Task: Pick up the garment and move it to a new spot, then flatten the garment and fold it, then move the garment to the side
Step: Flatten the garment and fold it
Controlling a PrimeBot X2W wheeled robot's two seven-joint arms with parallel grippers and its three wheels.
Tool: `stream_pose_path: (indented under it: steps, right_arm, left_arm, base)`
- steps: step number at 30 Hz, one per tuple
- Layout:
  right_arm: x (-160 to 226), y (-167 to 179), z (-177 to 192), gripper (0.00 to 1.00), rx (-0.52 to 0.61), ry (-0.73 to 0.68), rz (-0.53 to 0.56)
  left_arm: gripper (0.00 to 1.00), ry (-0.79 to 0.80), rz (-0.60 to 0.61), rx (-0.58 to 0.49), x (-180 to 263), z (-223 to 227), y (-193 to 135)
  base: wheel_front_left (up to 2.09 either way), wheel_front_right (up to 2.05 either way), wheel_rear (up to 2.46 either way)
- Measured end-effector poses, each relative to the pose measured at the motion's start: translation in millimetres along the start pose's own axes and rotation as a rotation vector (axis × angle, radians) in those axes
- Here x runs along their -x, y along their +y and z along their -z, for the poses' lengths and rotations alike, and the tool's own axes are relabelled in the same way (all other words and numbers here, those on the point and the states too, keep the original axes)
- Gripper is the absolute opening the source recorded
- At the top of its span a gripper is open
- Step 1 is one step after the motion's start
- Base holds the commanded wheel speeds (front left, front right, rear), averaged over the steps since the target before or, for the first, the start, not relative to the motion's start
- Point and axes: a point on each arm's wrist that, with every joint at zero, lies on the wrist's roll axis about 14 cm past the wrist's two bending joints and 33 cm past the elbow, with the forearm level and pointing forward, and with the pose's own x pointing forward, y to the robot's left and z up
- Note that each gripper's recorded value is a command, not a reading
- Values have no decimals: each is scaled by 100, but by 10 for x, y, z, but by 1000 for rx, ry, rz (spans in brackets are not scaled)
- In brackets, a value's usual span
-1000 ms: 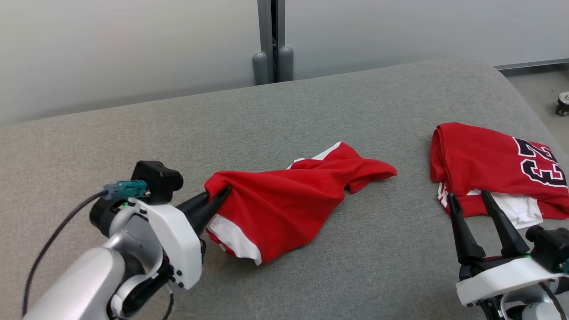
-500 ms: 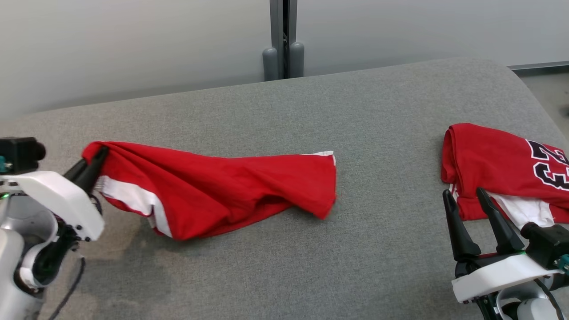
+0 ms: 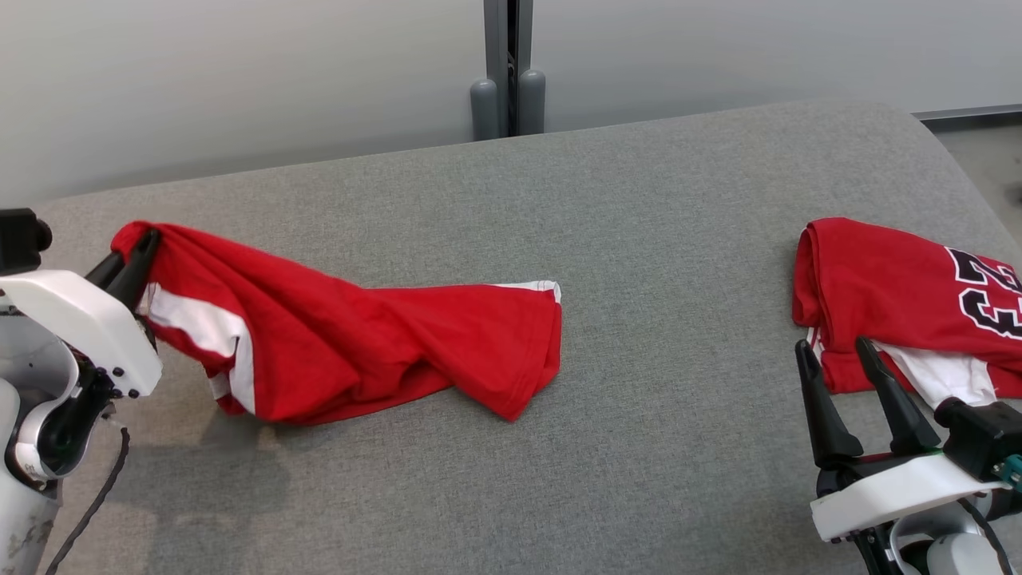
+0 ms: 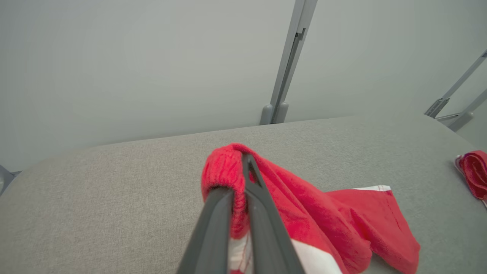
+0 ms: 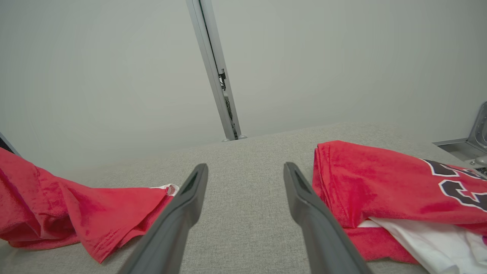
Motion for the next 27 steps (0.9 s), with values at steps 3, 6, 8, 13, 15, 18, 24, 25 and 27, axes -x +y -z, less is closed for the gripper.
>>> stream_pose_path:
  steps: [3, 6, 8, 13, 15, 18, 24, 25, 27]
  right_arm:
    - [0, 10, 19, 100, -4, 4, 0]
    - [-23, 16, 10, 100, -3, 2, -2]
    - [-22, 14, 20, 100, -3, 6, -2]
    - [-32, 0, 22, 100, 0, 8, 0]
    - [-40, 6, 19, 100, 1, 7, -3]
    - [-56, 23, 23, 100, 3, 9, -11]
    - [-102, 156, 33, 100, 4, 12, -57]
    - [-119, 202, 26, 100, 3, 10, -71]
    - [-148, 295, 39, 100, 6, 18, -103]
  left_arm:
    - [0, 68, -35, 31, -20, 179, 82]
    - [0, 135, -90, 53, -22, 419, 252]
    - [87, 193, -123, 68, 0, 645, 361]
    - [100, 249, -119, 80, 21, 934, 394]
    - [100, 216, -132, 54, 38, 876, 448]
    - [100, 164, -125, 38, 71, 767, 436]
    - [100, 48, -129, -3, 277, 499, 402]
    - [100, 23, -131, -7, 324, 455, 381]
    - [100, -19, -134, -15, 422, 403, 322]
  base:
    - [0, 0, 0]
    - [0, 0, 0]
    - [0, 0, 0]
    - [0, 0, 0]
    - [0, 0, 0]
    - [0, 0, 0]
    - [0, 0, 0]
    - [0, 0, 0]
    - [0, 0, 0]
